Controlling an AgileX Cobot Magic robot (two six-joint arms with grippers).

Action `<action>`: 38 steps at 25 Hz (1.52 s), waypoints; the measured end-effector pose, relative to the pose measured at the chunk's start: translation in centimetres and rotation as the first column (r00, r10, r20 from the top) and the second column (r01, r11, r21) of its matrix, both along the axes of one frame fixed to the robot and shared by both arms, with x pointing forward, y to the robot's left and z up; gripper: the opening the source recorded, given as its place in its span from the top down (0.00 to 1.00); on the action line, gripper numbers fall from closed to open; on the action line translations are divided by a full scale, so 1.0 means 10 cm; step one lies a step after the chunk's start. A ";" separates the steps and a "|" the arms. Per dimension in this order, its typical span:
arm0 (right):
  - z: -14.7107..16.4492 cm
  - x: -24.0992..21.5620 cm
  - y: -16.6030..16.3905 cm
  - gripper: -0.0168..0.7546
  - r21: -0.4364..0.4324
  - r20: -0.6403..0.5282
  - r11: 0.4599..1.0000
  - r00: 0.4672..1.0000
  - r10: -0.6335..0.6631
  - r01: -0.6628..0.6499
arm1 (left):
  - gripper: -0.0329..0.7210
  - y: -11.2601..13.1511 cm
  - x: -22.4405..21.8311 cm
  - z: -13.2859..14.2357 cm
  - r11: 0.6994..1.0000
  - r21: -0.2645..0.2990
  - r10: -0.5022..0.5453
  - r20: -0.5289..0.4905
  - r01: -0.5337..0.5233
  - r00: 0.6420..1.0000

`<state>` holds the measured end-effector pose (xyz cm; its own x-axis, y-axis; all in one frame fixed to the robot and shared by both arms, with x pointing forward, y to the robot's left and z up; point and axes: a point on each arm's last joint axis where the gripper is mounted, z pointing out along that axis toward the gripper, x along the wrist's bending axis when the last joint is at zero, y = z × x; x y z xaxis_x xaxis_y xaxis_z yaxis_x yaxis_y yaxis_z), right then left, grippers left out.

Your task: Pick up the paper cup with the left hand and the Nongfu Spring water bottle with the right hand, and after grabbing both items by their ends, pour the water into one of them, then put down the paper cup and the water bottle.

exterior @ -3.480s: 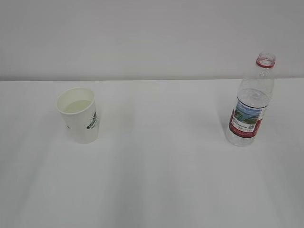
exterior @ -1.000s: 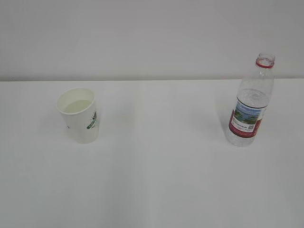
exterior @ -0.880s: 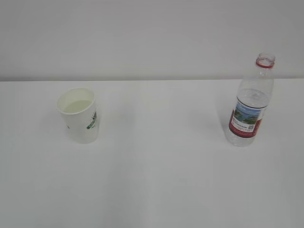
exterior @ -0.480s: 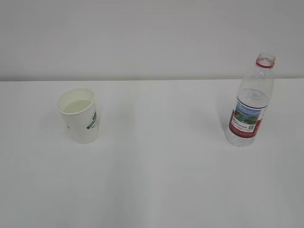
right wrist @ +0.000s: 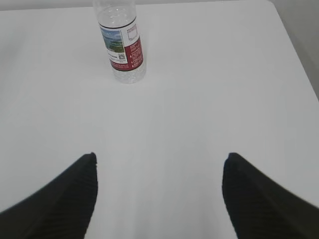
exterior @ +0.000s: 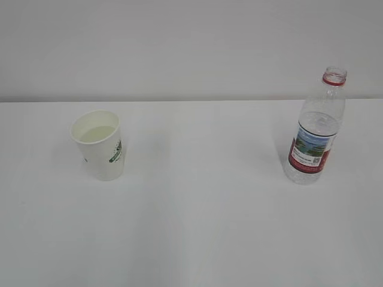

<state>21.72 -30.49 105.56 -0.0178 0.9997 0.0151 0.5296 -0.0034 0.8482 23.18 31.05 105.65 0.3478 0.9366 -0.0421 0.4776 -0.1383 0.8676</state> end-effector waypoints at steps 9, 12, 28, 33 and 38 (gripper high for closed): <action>-0.08 0.07 0.01 0.22 0.003 0.001 1.000 1.000 0.005 -0.005 | 0.33 -0.01 0.02 -0.01 1.000 -0.001 0.001 0.010 -0.001 1.000; -0.09 0.08 0.02 0.22 0.006 0.003 1.000 1.000 0.007 -0.007 | 0.34 0.00 0.02 -0.01 1.000 0.000 0.002 0.011 -0.002 1.000; -0.11 0.10 0.02 0.22 0.006 0.005 1.000 1.000 0.008 -0.008 | 0.34 0.00 0.02 -0.01 1.000 0.000 0.002 0.011 -0.002 1.000; -0.11 0.10 0.02 0.22 0.006 0.005 1.000 1.000 0.008 -0.008 | 0.34 0.00 0.02 -0.01 1.000 -0.001 0.003 0.010 -0.003 1.000; -0.11 0.10 0.02 0.22 0.006 0.005 1.000 1.000 0.008 -0.008 | 0.34 0.00 0.02 -0.01 1.000 -0.001 0.003 0.010 -0.003 1.000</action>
